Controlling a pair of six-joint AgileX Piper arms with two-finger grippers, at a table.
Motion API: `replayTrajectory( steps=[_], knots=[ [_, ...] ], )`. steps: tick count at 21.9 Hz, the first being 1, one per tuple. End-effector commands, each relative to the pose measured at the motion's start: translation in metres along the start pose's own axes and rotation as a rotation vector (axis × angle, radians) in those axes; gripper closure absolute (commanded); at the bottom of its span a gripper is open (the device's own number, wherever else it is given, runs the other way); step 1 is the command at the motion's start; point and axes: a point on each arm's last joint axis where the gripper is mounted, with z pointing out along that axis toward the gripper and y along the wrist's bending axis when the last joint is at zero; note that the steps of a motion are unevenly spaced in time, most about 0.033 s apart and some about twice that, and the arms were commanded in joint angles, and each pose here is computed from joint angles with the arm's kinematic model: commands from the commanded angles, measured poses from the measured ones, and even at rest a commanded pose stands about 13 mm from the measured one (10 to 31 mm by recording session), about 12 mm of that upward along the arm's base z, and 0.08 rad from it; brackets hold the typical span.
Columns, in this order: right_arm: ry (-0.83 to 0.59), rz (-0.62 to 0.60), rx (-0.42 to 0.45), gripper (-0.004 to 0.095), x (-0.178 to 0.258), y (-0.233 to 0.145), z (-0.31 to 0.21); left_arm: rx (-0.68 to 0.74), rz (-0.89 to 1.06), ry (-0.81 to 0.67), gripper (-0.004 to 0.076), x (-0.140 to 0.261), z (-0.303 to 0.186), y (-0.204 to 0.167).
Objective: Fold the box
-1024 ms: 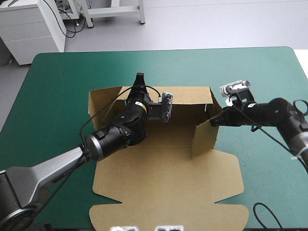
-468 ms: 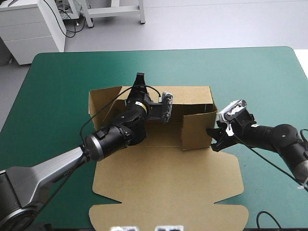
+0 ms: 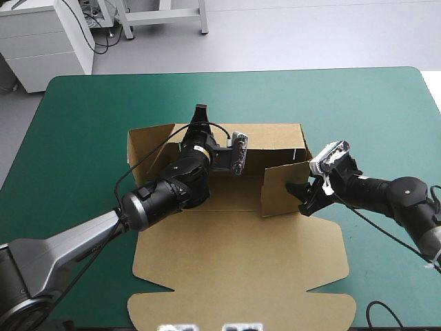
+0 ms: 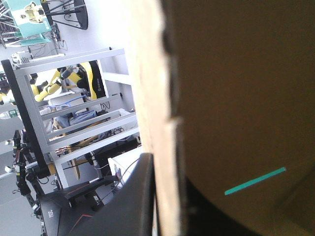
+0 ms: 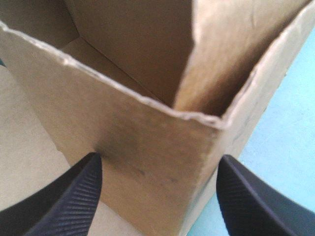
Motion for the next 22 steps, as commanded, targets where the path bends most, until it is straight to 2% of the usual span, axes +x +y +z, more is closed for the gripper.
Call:
replayTrajectory(
  steps=[1,5,8,10,12,13,14,15,16,22],
  knots=[
    [-0.066,0.001,0.019,0.0287,-0.012,-0.003,0.004,0.004,-0.069,-0.027,0.0731,0.002,-0.011,0.006],
    [-0.052,-0.007,0.065,0.0287,-0.013,0.0,0.019,0.008,-0.072,-0.024,0.0731,0.002,-0.011,0.005],
    [-0.064,-0.028,0.16,0.0288,-0.019,0.003,0.026,0.042,-0.087,-0.046,0.0731,0.0,-0.011,0.002],
    [-0.068,-0.041,0.156,0.0335,-0.021,0.008,0.028,0.066,-0.106,-0.064,0.0731,-0.002,-0.011,0.0],
    [-0.069,-0.041,0.155,0.049,-0.021,0.009,0.029,0.065,-0.106,-0.066,0.0731,-0.002,-0.011,0.0],
    [-0.069,-0.029,0.147,0.0646,-0.021,0.01,0.029,0.069,-0.114,-0.068,0.0731,-0.002,-0.011,0.0],
    [-0.068,-0.029,0.138,0.0726,-0.021,0.01,0.029,0.069,-0.114,-0.068,0.0731,-0.002,-0.011,0.0],
    [-0.068,-0.03,0.129,0.0858,-0.021,0.011,0.029,0.072,-0.116,-0.068,0.0731,-0.003,-0.011,0.0],
    [-0.068,-0.03,0.128,0.0923,-0.021,0.011,0.029,0.072,-0.116,-0.068,0.0731,-0.003,-0.011,0.0],
    [-0.067,-0.03,0.112,0.0927,-0.021,0.013,0.029,0.07,-0.117,-0.073,0.0731,-0.003,-0.011,0.0]
  ],
)
